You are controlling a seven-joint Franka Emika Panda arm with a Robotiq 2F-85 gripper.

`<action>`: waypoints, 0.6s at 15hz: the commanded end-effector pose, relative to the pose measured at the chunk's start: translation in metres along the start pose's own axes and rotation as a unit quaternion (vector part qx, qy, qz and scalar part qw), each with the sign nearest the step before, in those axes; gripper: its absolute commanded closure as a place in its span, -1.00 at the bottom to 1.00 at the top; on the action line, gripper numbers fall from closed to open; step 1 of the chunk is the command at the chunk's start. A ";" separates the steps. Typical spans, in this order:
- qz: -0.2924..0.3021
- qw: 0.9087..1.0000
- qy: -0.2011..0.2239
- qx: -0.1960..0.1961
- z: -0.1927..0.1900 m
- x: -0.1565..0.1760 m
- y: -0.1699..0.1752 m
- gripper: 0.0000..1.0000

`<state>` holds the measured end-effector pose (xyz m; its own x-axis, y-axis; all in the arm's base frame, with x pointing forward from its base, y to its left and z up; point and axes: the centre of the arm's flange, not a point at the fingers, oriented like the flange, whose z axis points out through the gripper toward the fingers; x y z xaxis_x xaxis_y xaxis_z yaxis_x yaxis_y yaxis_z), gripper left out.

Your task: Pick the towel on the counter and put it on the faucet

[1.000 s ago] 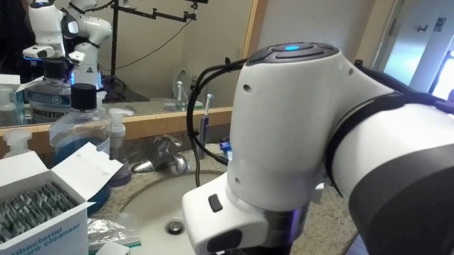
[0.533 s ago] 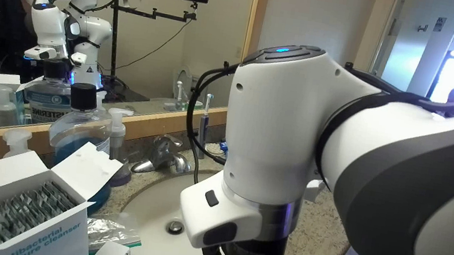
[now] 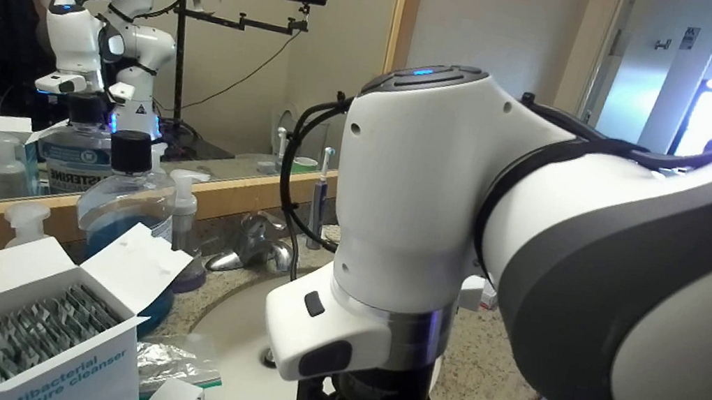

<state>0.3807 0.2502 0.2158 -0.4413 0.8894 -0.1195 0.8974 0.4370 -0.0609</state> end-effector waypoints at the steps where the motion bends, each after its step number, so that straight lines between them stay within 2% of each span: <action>1: -0.008 1.000 -0.004 0.009 0.003 0.002 0.016 -0.50; 3: -0.006 1.000 -0.001 0.013 0.009 0.002 0.020 -0.39; 5: -0.006 1.000 0.002 0.020 0.017 0.002 0.023 -0.74; 6: -0.004 1.000 0.002 0.024 0.021 0.001 0.025 -0.82; 7: -0.004 1.000 0.005 0.026 0.024 0.001 0.026 -0.81; 8: -0.003 1.000 0.006 0.028 0.027 0.001 0.027 -0.53; 9: -0.002 1.000 0.007 0.030 0.029 0.000 0.027 -0.33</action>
<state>0.3947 0.2573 0.1910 -0.4391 0.8930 -0.0987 0.8971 0.4300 -0.1010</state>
